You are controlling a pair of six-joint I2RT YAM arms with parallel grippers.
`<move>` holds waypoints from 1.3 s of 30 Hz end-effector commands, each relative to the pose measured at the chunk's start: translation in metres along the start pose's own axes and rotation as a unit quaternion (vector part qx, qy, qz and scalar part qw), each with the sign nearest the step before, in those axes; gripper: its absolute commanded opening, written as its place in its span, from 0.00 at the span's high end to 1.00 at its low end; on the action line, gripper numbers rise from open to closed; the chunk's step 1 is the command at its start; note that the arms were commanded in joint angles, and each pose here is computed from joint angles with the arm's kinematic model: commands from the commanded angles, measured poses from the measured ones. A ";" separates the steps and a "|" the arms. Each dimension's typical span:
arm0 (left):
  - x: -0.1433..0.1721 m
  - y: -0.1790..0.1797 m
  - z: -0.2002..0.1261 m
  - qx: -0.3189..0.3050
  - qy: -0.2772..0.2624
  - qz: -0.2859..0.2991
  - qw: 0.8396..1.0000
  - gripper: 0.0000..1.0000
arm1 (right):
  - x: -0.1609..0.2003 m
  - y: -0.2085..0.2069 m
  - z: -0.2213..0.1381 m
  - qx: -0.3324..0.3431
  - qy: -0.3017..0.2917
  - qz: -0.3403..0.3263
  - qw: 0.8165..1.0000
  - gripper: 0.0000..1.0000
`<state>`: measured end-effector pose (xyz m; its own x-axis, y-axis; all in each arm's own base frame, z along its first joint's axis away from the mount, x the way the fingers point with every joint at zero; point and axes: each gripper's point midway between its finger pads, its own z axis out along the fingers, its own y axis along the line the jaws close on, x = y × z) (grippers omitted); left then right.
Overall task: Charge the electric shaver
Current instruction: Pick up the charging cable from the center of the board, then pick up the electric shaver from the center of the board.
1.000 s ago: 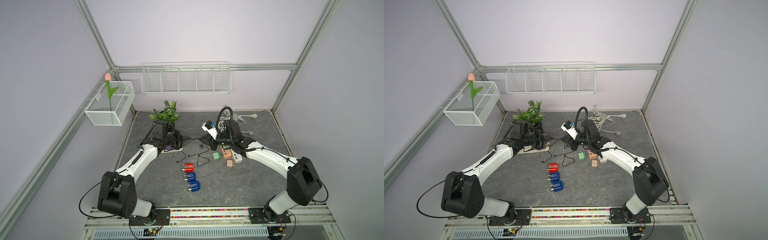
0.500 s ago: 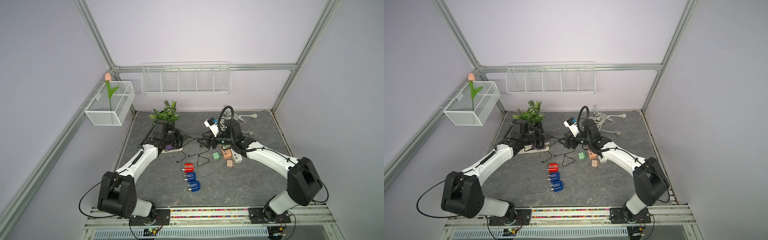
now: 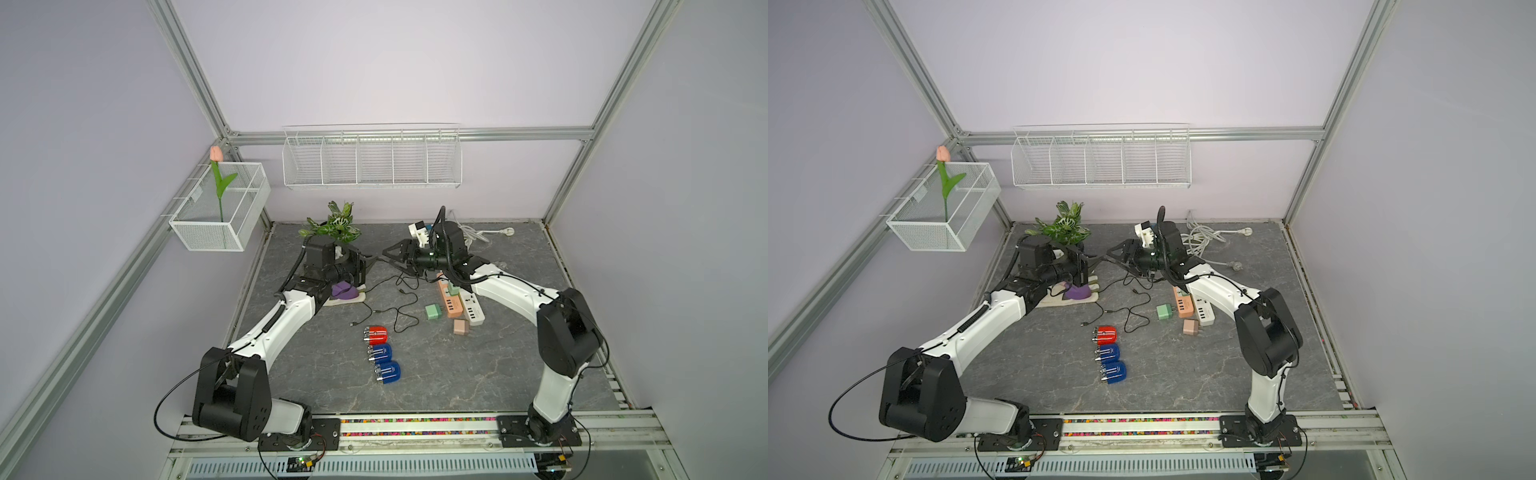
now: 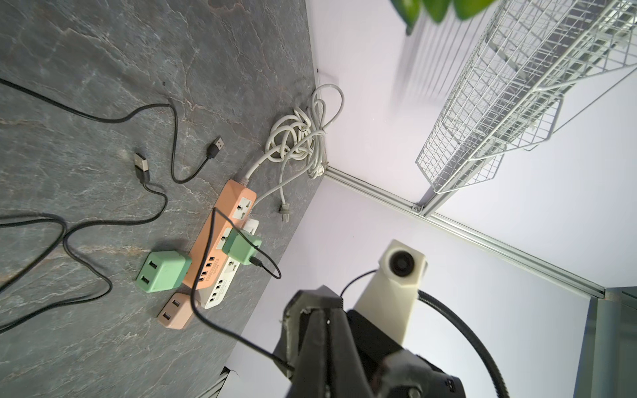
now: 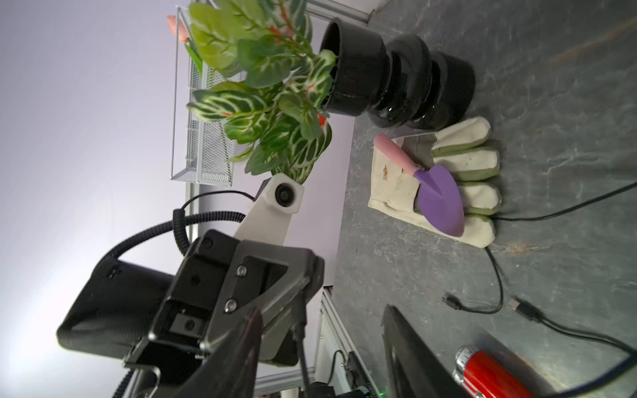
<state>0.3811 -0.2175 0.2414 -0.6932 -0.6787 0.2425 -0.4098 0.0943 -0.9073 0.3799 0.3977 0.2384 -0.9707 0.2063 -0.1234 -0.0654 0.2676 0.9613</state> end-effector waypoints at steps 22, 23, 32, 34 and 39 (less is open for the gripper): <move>-0.009 0.012 0.016 -0.007 -0.002 0.006 1.000 1.00 | 0.010 0.008 0.013 -0.095 0.032 0.221 0.970 0.80; -0.009 0.013 0.016 -0.008 -0.002 0.006 1.000 1.00 | 0.008 0.008 0.013 -0.095 0.030 0.221 0.970 0.83; -0.008 0.015 0.012 -0.013 -0.005 0.005 1.000 1.00 | 0.008 0.001 0.012 -0.076 0.026 0.214 0.974 0.93; -0.007 0.016 0.008 -0.025 -0.010 0.007 1.000 1.00 | 0.009 -0.005 0.008 -0.067 0.026 0.207 0.976 0.93; -0.003 0.050 -0.021 -0.126 -0.044 -0.037 0.990 0.54 | 0.020 -0.025 -0.009 -0.039 0.051 0.146 0.987 0.93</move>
<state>0.3761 -0.2096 0.2102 -0.6632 -0.7119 0.2311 -0.4831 0.1714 -0.8586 0.3695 0.4026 0.2151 -0.9423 0.2062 0.2637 0.2859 0.0860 0.9544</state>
